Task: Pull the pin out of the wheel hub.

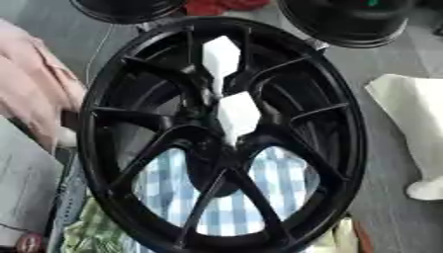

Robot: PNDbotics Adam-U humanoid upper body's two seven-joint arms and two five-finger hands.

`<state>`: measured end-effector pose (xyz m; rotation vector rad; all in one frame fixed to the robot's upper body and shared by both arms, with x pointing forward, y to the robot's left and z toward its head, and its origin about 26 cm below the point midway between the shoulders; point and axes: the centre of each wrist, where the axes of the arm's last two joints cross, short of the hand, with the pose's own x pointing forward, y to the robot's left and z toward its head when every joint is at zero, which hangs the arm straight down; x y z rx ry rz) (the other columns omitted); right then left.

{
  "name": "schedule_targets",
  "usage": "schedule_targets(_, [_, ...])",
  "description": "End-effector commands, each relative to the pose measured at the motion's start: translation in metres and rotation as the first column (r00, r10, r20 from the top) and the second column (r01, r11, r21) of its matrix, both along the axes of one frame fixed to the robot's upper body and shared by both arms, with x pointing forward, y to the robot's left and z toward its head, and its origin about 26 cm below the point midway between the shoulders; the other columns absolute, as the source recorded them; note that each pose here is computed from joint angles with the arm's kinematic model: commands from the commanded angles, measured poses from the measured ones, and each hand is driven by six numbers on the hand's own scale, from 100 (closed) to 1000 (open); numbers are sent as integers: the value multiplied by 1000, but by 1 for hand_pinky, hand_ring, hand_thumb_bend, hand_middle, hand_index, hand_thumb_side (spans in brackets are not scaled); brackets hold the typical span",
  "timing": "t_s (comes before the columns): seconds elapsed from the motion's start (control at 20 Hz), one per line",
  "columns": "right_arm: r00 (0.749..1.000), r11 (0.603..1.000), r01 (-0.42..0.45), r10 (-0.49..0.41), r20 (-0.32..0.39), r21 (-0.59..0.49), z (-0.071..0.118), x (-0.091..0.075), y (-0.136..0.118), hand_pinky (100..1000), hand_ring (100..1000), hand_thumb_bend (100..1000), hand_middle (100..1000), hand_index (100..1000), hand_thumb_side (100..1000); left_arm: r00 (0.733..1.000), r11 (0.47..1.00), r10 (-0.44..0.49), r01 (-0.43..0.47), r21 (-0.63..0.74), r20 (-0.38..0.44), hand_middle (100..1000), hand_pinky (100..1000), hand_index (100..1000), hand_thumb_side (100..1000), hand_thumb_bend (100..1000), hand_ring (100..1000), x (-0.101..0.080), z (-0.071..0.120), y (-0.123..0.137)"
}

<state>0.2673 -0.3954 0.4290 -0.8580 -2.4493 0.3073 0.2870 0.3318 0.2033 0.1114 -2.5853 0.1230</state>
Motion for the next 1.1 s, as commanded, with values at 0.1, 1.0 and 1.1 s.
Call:
schedule_targets(0.1, [1000, 999, -15, 16, 7, -51, 19, 1, 0, 826, 852, 100, 833, 760, 281, 1000, 999, 2, -3, 43, 21, 671, 759, 797, 695, 119, 676, -4, 9, 2])
schedule_targets(1.0, [945, 850, -312, 234, -227, -424, 15, -3, 97, 826, 850, 100, 842, 782, 374, 1000, 997, 3, -5, 74, 30, 669, 758, 798, 695, 113, 674, -4, 13, 4])
schedule_targets(1.1, [923, 792, -362, 231, -308, -492, 12, -8, 104, 824, 842, 100, 834, 780, 402, 1000, 997, 1, -4, 74, 32, 669, 758, 798, 695, 113, 674, -4, 13, 3])
